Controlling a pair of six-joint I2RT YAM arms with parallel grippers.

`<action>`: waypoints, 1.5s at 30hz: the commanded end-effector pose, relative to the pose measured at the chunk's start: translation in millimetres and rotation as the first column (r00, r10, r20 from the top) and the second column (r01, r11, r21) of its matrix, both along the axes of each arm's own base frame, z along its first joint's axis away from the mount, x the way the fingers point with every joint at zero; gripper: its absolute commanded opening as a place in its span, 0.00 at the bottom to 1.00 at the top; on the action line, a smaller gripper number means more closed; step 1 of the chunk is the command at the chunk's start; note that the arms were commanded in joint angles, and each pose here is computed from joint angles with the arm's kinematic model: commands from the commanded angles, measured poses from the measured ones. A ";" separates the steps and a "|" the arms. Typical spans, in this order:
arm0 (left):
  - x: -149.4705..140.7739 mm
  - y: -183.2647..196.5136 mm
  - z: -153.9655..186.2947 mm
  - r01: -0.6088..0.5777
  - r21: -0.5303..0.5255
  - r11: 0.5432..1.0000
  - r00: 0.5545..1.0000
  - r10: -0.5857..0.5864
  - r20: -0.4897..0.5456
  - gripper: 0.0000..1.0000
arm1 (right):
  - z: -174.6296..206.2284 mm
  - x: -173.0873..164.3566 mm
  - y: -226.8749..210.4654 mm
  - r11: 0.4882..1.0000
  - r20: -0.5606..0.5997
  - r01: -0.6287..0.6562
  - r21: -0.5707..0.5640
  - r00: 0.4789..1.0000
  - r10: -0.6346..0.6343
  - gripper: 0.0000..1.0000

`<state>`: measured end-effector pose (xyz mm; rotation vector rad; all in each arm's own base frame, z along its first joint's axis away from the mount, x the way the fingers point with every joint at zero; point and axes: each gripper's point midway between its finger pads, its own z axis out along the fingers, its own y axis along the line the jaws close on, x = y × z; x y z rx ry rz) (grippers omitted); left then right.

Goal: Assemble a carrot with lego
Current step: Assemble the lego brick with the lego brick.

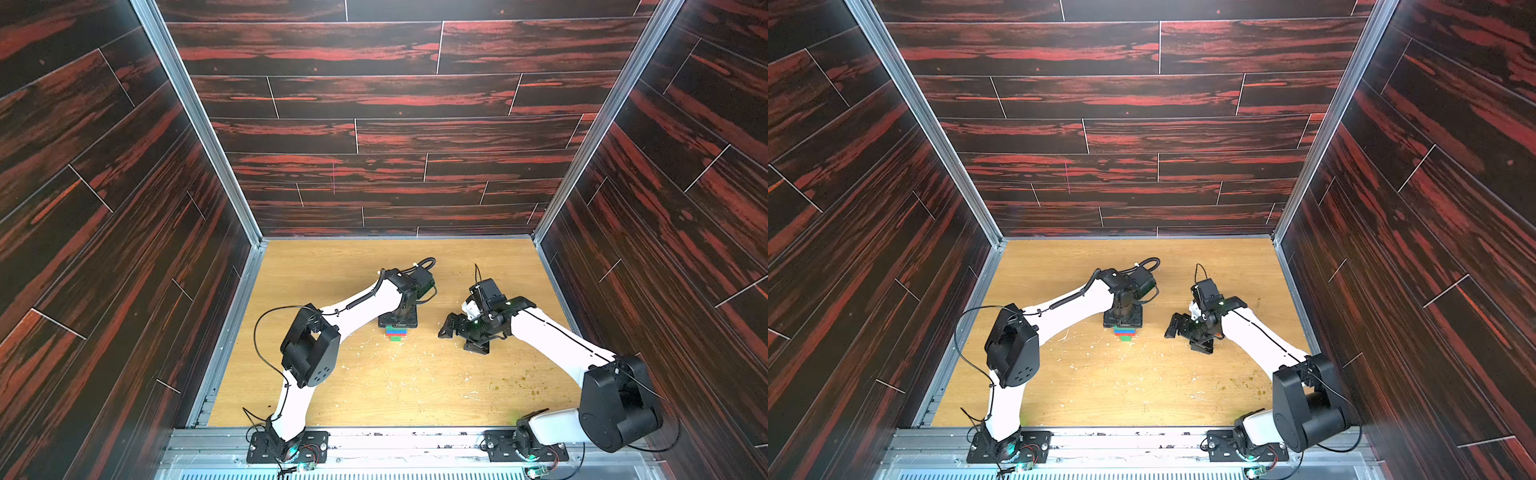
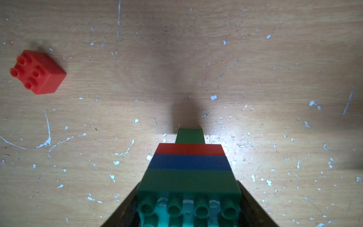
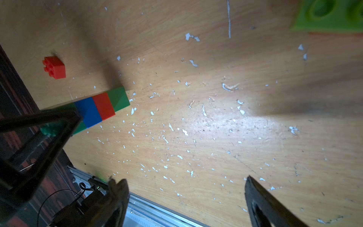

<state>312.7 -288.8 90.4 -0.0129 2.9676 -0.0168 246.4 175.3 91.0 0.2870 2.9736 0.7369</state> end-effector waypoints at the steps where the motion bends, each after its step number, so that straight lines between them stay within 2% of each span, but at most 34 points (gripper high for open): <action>1: -10.5 0.8 -24.7 0.002 0.038 0.999 0.997 0.001 -0.072 0.55 | 4.5 -1.0 -2.8 1.000 0.000 0.009 -0.008 1.000 -0.009 0.93; 15: -5.3 -1.1 -12.7 -0.002 0.021 1.000 0.999 0.003 -0.036 0.71 | 5.0 0.3 -1.9 1.000 0.003 0.002 -0.007 1.000 -0.001 0.93; 27: -2.4 0.9 1.6 -0.001 0.009 1.000 1.000 0.001 0.001 0.79 | 4.2 0.1 -1.8 1.000 0.001 0.003 -0.006 1.000 -0.003 0.93; 30: -0.8 2.0 13.4 0.003 0.003 1.000 1.000 -0.003 0.027 0.84 | 4.0 0.0 -2.1 1.000 0.000 0.003 -0.008 1.000 -0.003 0.93; 35: 3.6 7.4 37.1 0.004 -0.002 1.000 0.996 -0.004 0.086 0.99 | 3.7 0.8 -2.0 1.000 -0.001 0.004 -0.008 1.000 -0.004 0.93; 40: 5.0 19.9 56.9 -0.015 0.009 1.000 0.993 0.014 0.114 1.00 | 4.8 2.4 -1.8 1.000 0.001 0.003 -0.011 1.000 -0.003 0.93; 45: 17.1 53.2 77.9 -0.097 0.023 0.995 0.982 0.092 0.162 0.99 | 5.5 2.7 -1.4 1.000 0.002 0.002 -0.010 1.000 -0.002 0.93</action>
